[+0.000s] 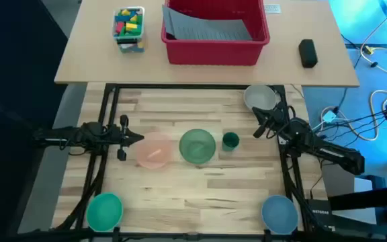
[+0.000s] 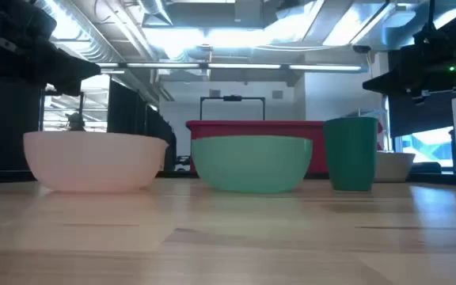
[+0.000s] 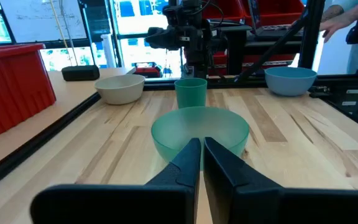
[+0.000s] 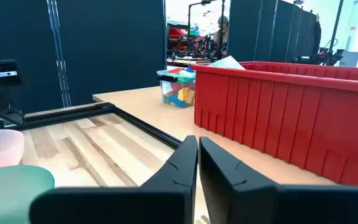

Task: Nest bowls inside each other

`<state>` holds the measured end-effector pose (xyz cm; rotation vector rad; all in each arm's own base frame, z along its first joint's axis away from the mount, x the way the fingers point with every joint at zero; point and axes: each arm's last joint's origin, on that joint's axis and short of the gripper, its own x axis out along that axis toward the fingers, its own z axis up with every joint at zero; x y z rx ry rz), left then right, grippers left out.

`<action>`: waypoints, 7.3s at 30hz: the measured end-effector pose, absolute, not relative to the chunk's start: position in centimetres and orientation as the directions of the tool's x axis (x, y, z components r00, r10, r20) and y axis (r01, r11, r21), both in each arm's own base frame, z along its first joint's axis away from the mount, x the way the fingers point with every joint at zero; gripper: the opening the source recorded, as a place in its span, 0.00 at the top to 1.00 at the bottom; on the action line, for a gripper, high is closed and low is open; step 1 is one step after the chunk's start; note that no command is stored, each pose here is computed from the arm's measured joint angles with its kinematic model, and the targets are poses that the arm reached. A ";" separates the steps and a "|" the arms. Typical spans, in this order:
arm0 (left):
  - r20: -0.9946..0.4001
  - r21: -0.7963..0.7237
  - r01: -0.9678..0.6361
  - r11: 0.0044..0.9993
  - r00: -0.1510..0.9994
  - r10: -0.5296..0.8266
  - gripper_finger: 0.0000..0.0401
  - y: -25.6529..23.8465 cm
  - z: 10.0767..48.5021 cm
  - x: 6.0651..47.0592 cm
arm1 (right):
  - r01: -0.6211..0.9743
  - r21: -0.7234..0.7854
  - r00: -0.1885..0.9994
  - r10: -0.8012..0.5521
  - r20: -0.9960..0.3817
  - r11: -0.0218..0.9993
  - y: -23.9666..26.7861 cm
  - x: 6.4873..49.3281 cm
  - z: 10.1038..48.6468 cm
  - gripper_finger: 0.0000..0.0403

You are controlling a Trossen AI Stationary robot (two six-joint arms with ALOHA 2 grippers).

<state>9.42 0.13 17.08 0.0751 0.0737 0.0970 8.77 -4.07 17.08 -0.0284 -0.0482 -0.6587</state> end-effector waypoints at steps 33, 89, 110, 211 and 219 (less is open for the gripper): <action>-0.070 0.078 -0.094 0.993 0.993 0.099 1.00 0.1 17.1 9.4 | 0.612 -0.011 0.790 -0.611 0.053 0.790 -4.1 8.8 17.1 1.00; -0.046 -0.880 -0.119 0.461 0.985 0.167 1.00 0.5 17.2 9.4 | 0.288 0.803 0.834 -0.549 0.059 0.523 -3.9 8.9 17.1 1.00; -0.010 -0.881 -0.116 0.458 0.974 0.228 1.00 0.9 17.6 9.4 | -0.124 0.801 0.983 -0.039 0.181 0.586 -2.4 9.2 18.3 1.00; -0.932 0.355 -0.933 0.058 -0.358 -0.057 0.35 -25.4 21.7 22.6 | -0.405 0.792 0.828 0.551 0.105 0.457 -0.7 8.8 18.0 1.00; -0.922 0.381 -0.923 0.049 -0.383 -0.057 0.37 -26.1 19.9 23.2 | -0.408 0.799 0.819 0.563 0.106 0.442 -0.6 8.7 18.1 1.00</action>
